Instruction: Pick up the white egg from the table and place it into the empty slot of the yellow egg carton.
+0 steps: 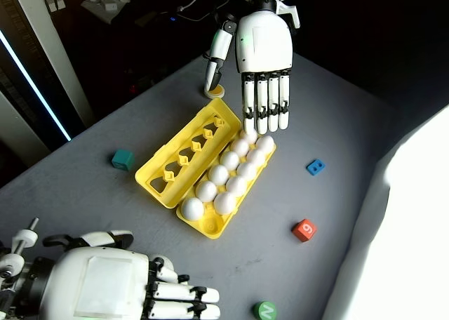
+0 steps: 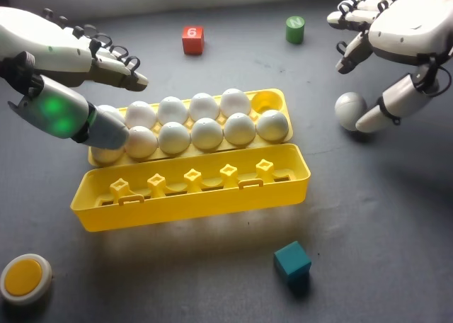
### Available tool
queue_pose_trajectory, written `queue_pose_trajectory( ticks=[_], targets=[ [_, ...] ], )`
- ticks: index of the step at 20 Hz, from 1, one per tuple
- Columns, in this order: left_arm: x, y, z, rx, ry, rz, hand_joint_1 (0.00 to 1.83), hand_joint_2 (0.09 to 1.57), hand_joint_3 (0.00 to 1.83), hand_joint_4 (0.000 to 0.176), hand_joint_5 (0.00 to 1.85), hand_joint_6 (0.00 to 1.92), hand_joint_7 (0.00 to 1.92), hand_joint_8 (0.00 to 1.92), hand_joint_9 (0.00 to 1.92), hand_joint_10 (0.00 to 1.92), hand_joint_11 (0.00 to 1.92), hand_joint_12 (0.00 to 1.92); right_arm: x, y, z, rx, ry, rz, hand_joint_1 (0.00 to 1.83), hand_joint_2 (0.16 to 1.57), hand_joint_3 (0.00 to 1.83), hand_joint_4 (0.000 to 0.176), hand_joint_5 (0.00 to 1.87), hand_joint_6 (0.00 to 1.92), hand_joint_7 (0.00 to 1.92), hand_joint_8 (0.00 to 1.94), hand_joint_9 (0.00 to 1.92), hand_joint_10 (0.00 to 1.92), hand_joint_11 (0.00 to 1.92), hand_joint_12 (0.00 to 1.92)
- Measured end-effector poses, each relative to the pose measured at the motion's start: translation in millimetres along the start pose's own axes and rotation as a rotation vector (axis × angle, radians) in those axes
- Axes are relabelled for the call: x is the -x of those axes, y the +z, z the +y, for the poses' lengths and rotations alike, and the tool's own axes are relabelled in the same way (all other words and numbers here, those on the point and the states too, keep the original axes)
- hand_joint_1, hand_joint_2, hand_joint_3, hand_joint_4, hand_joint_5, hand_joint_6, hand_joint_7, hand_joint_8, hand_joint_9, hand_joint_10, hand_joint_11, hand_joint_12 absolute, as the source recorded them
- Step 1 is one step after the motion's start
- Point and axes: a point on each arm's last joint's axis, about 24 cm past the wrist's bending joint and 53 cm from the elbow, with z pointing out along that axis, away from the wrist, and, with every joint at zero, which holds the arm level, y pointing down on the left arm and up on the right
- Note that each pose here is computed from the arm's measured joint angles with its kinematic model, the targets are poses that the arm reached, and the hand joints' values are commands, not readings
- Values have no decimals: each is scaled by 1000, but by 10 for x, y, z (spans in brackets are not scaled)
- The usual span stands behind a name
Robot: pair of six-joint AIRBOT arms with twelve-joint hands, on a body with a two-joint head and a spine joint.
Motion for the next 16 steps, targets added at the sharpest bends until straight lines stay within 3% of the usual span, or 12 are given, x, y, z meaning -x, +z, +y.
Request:
queue_pose_trajectory(
  ticks=[2, 3, 7, 8, 9, 10, 11, 12, 13, 14, 15, 16],
  targets=[
    [0, 1, -2, 0, 0, 0, 0, 1250, 0, 0, 87, 2, 47, 3, 16, 4, 0, 0, -13, 53, -12, -4, 1, -2, 590, 786, 7, 105, 699, 2, 0, 0, 0, 0, 0, 0],
    [-2, 1, -2, 0, -1, 1, 0, 1246, 0, 0, 100, 7, 64, 9, 36, 11, 0, 0, -18, 73, -26, -5, 0, -9, 613, 810, 16, 85, 665, 0, 14, 4, 0, 0, 0, 0],
    [-48, 13, -7, 0, 2, 13, 0, 1264, 6, 0, 116, 11, 79, 11, 47, 12, 12, 5, -31, 124, -44, -12, 16, -13, 604, 825, 18, 100, 718, 16, 24, 7, 0, 0, 0, 0],
    [-44, 13, -5, 0, 3, 11, 0, 1263, 5, 0, 112, 8, 82, 11, 48, 11, 13, 6, -49, 131, -51, -14, 16, -11, 658, 825, 16, 68, 743, 24, 37, 10, 0, 0, 0, 0],
    [-41, 13, -5, 1, 3, 10, 0, 1264, 5, 0, 113, 7, 83, 11, 49, 11, 12, 6, -78, 138, -45, -12, 19, -12, 654, 825, 14, 69, 748, 24, 25, 4, 0, 0, 0, 0],
    [-42, 13, -4, 1, 3, 11, 0, 1266, 5, 0, 108, 5, 81, 9, 48, 10, 10, 5, -111, 146, -40, -12, 19, -5, 609, 831, 16, 94, 755, 24, 4, 0, 0, 0, 0, 0],
    [-42, 14, -6, 0, 3, 11, 0, 1266, 5, 0, 107, 4, 81, 9, 48, 10, 9, 5, -144, 158, -30, -11, 18, 1, 600, 833, 16, 99, 757, 24, 0, 0, 0, 0, 0, 0],
    [-42, 14, -7, 0, 3, 10, 0, 1266, 5, 0, 111, 5, 85, 10, 51, 10, 11, 6, -160, 170, -16, -9, 17, 4, 623, 848, 21, 70, 748, 18, 0, 0, 0, 0, 0, 0],
    [-43, 16, -10, 0, 3, 11, 0, 1270, 6, 0, 123, 9, 94, 12, 60, 13, 16, 9, -160, 171, -12, -8, 18, 4, 589, 835, 14, 107, 745, 15, 55, 20, 0, 0, 0, 0],
    [-43, 16, -10, 0, 4, 11, 0, 1268, 5, 0, 120, 7, 92, 10, 55, 10, 11, 8, -156, 172, -8, -7, 18, 2, 637, 823, 7, 82, 761, 20, 83, 27, 0, 0, 0, 0],
    [-42, 16, -10, 0, 3, 11, 0, 1275, 7, 0, 144, 15, 115, 17, 80, 18, 36, 19, -171, 168, -15, -7, 17, 2, 573, 837, 13, 113, 734, 7, 81, 23, 0, 0, 0, 0],
    [-42, 16, -10, 0, 3, 11, 0, 1273, 6, 0, 139, 11, 104, 10, 69, 12, 22, 15, -187, 172, -13, -7, 17, 5, 575, 856, 20, 68, 735, 7, 41, 5, 0, 0, 0, 0]
  ],
)
